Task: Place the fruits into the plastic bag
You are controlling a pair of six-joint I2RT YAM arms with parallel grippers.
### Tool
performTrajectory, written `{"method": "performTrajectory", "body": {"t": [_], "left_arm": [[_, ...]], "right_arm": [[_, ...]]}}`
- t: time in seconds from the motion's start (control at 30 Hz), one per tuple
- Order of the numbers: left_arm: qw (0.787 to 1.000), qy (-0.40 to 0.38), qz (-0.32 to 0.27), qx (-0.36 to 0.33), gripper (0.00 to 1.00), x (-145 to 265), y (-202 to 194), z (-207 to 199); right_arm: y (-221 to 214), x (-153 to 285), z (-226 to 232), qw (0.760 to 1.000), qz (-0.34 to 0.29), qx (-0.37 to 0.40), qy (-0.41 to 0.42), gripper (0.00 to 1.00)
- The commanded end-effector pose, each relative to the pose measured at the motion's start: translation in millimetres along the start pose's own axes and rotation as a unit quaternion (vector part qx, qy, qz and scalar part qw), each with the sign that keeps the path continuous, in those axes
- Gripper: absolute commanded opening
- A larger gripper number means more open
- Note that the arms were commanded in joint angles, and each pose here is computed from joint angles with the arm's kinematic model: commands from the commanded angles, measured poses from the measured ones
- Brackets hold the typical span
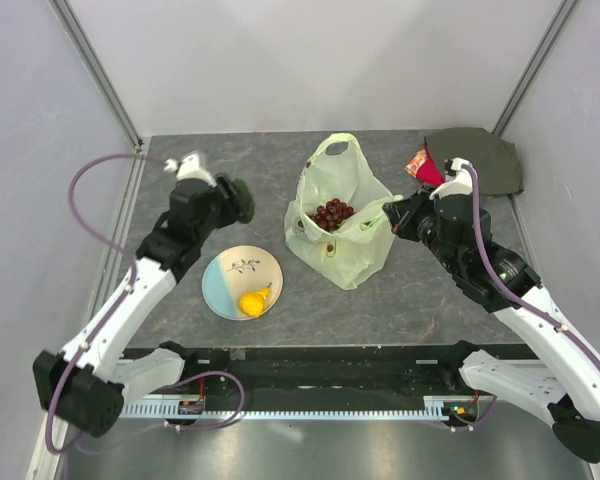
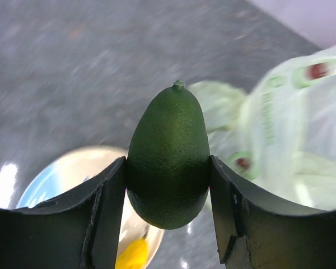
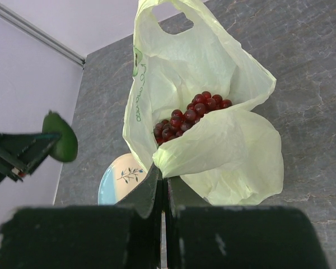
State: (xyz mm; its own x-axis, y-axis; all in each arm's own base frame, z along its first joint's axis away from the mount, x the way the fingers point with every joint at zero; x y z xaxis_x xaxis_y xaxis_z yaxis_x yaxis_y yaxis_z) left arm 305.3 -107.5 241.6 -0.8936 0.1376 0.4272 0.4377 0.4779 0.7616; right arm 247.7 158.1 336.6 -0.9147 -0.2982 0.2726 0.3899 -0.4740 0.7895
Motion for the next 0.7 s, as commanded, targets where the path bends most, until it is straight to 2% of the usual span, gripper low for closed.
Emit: {"method": "performTrajectory", "body": {"t": [0.0, 0.07, 0.1, 0.17, 0.2, 0.3, 0.5, 0.67], "left_arm": [[0.982, -0.149, -0.077, -0.081, 0.50, -6.0, 47.9, -112.3], [0.974, -0.188, -0.053, -0.113, 0.50, -21.7, 28.1, -148.9], [0.966, -0.223, -0.049, -0.121, 0.50, -16.1, 28.1, -175.7], [0.960, -0.238, -0.019, -0.150, 0.50, -36.8, 5.4, -194.6], [0.954, -0.256, -0.020, -0.158, 0.51, -33.8, 3.2, -212.7], [0.944, -0.266, 0.009, -0.196, 0.50, -57.4, -28.1, -232.0], [0.933, -0.260, 0.066, -0.241, 0.51, -92.6, -77.4, -238.1], [0.923, -0.266, 0.097, -0.260, 0.51, -102.4, -101.3, -237.2]], "right_arm": [[14.4, 1.5, 7.4, 1.000, -0.023, -0.008, 0.009, 0.00], [15.0, 1.9, 7.5, 1.000, -0.024, -0.008, 0.008, 0.00], [14.1, 1.6, 7.1, 1.000, -0.022, -0.007, 0.007, 0.00], [15.1, 2.4, 8.3, 1.000, -0.022, -0.008, 0.010, 0.00], [14.5, 2.2, 8.0, 1.000, -0.021, -0.009, 0.009, 0.00], [12.9, 2.2, 8.6, 1.000, -0.018, -0.009, 0.011, 0.00], [11.3, 2.4, 8.7, 1.000, -0.015, -0.012, 0.013, 0.00], [9.5, 0.8, 9.1, 1.000, -0.010, -0.012, 0.013, 0.00]]}}
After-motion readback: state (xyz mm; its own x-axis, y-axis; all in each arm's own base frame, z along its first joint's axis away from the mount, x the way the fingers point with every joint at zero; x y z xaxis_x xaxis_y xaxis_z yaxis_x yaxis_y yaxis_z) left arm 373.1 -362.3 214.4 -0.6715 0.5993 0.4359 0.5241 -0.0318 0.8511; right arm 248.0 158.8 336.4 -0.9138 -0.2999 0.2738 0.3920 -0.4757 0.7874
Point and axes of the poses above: each gripper's point midway between its finger pads, its own x axis back along the fingers, its own z axis along the line the jaws close on, y = z × x, the point moved 2 cm from there along x, back along the fingers, and after that the axes turned 1 degree about x, right-handed, at the moved point
